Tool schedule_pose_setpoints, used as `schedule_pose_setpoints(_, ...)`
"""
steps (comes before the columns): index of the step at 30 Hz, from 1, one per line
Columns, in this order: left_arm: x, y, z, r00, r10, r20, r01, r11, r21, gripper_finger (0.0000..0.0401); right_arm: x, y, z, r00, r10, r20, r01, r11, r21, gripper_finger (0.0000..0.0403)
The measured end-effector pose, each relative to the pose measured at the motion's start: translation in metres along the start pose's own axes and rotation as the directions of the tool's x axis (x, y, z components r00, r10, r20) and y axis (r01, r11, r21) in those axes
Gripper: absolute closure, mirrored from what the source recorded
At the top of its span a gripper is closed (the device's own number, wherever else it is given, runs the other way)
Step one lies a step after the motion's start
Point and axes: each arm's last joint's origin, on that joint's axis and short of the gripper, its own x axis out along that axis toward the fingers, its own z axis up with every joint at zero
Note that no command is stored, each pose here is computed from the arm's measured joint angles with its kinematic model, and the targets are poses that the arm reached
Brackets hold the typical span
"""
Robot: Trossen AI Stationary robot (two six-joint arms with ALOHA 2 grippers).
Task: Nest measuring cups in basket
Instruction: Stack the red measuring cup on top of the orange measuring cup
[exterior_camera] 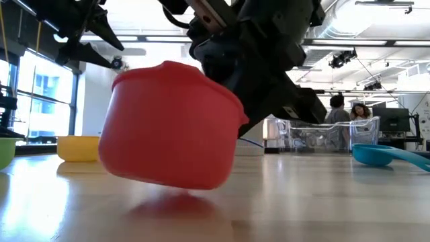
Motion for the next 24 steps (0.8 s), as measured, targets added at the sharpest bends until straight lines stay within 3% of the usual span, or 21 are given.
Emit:
schedule_pose_setpoints(6,0.0,-0.002,-0.001,0.997,-0.05,-0.054,0.046,0.997,-0.068,0.0151,-0.017,0.011,0.029,0.995,-0.036,0.098,0.033,0.999,0.034,0.0399)
schedule_pose_setpoints(14,0.0,-0.002,-0.002,0.993,-0.079,-0.087,0.067,0.989,-0.129,0.0151,-0.062,0.027,0.083,0.964,-0.11,0.242,0.11,0.994,0.011,0.04)
schedule_pose_setpoints(24,0.01,-0.007,-0.007,0.979,-0.088,-0.183,0.055,0.982,-0.182,0.0151,-0.091,0.007,0.138,0.941,-0.215,0.26,0.204,0.976,0.071,0.04)
